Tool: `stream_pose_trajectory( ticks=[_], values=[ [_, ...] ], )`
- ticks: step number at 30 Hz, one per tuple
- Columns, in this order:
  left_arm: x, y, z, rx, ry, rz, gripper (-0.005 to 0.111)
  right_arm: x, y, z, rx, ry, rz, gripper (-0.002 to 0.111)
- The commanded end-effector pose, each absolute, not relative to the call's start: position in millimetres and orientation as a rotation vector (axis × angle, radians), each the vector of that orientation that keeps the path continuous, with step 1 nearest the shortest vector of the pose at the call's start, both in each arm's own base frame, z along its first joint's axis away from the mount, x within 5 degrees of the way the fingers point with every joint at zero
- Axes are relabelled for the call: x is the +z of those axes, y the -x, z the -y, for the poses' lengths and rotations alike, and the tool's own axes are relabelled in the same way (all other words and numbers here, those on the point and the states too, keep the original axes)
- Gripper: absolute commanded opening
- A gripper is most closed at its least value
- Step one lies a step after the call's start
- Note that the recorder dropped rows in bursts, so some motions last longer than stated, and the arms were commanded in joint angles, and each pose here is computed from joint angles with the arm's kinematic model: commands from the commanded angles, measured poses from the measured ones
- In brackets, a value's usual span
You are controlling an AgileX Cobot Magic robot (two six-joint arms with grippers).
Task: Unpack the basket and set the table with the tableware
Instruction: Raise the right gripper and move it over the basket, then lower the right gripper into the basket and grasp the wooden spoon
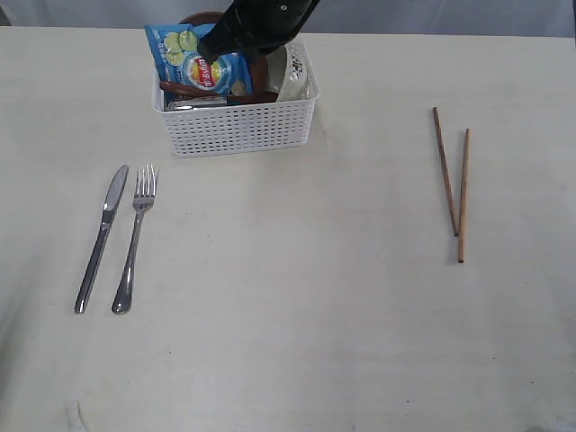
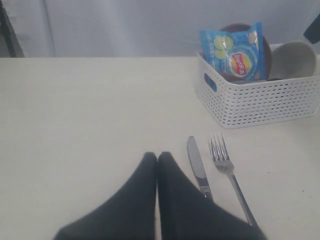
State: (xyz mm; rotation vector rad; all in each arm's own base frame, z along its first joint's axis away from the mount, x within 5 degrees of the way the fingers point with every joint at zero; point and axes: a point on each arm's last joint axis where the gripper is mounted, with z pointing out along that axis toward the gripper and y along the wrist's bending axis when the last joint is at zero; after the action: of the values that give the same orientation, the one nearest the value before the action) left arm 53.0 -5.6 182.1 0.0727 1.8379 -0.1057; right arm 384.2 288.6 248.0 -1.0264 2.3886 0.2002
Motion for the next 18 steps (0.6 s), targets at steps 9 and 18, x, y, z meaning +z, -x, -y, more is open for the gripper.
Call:
stream_pose_trajectory(
  ticks=[9, 18],
  values=[
    [182, -53, 5, -0.1, -0.073, -1.827, 0.0, 183, -412, -301, 0.206, 0.951, -2.36, 0.0],
    [182, -53, 5, -0.1, -0.073, -1.827, 0.0, 180, -389, -280, 0.047, 1.104, -2.658, 0.0]
  ],
)
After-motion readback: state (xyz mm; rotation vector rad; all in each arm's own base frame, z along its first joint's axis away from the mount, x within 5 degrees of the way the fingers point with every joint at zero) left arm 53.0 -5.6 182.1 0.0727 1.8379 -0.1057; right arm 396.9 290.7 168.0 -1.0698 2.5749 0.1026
